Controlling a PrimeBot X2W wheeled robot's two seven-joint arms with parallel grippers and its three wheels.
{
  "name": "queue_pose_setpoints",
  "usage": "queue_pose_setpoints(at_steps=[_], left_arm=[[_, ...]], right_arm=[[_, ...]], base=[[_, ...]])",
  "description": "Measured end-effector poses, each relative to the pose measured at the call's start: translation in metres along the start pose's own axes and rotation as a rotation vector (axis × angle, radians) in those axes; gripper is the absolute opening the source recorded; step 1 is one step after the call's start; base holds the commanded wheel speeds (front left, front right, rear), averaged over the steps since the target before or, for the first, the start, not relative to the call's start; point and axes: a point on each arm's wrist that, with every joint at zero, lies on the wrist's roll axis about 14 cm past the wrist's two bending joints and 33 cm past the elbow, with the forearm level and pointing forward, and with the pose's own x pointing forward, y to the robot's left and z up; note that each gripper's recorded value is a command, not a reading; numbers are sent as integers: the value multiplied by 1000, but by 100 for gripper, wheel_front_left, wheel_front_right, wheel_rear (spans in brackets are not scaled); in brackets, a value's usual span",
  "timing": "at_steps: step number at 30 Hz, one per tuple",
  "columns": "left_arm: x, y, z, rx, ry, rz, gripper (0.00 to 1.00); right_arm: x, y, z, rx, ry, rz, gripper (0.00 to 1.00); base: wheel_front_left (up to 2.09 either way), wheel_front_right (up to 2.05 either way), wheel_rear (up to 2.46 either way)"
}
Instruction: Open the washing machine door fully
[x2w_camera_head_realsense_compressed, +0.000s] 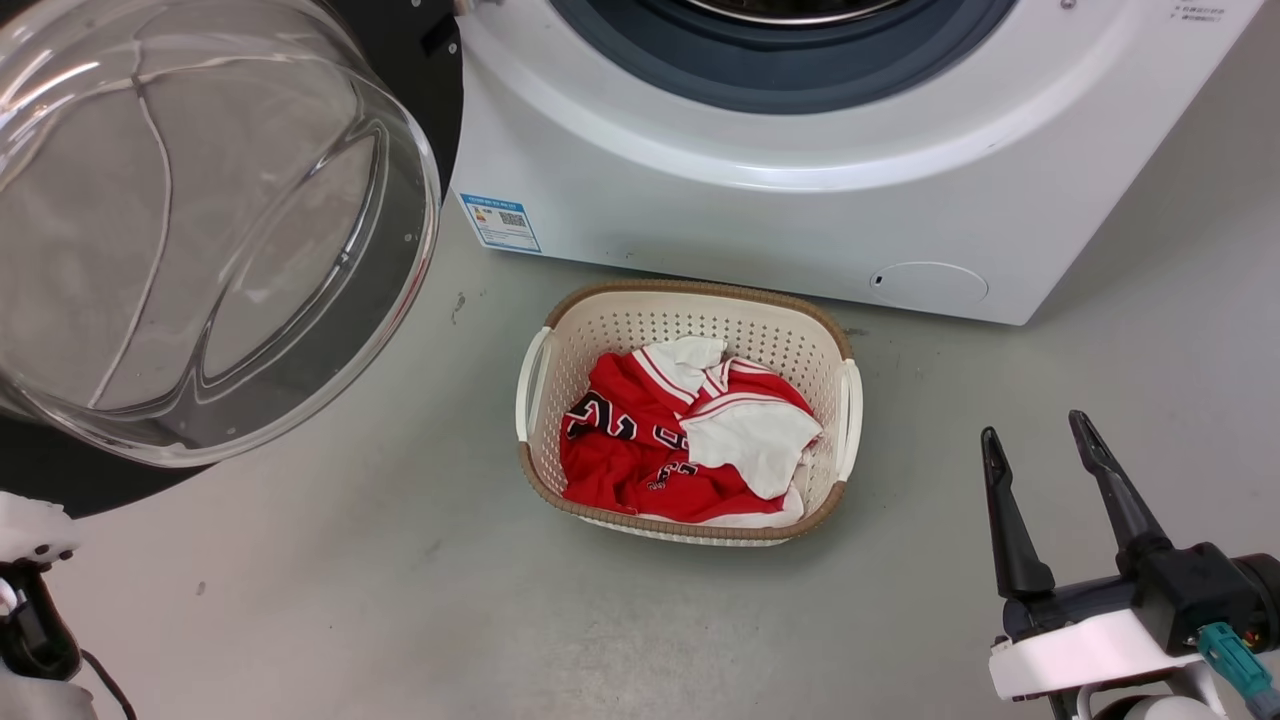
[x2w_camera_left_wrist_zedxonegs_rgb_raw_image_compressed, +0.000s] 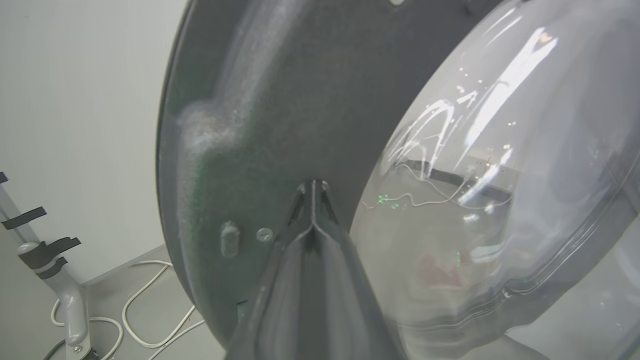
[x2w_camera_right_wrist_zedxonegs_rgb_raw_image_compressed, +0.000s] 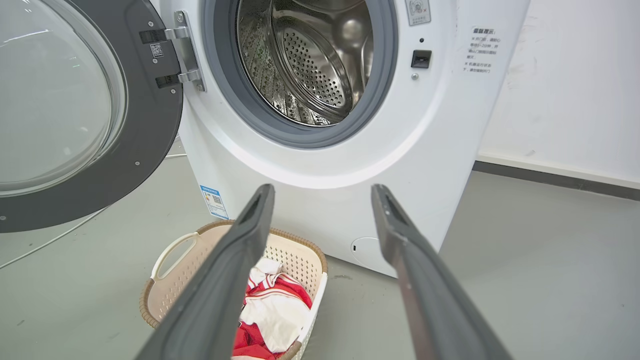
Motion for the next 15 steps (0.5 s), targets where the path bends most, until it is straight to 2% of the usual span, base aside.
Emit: queue_pose_setpoints(at_steps=[10, 15], left_arm=[[-14, 5, 20, 19, -54, -51, 0], [-31, -4, 34, 12, -99, -115, 0]], right_arm=[[-8, 4, 18, 10, -38, 2, 100], [-17, 4, 34, 14, -77, -10, 100]], base=[[0, 0, 0], [0, 0, 0]])
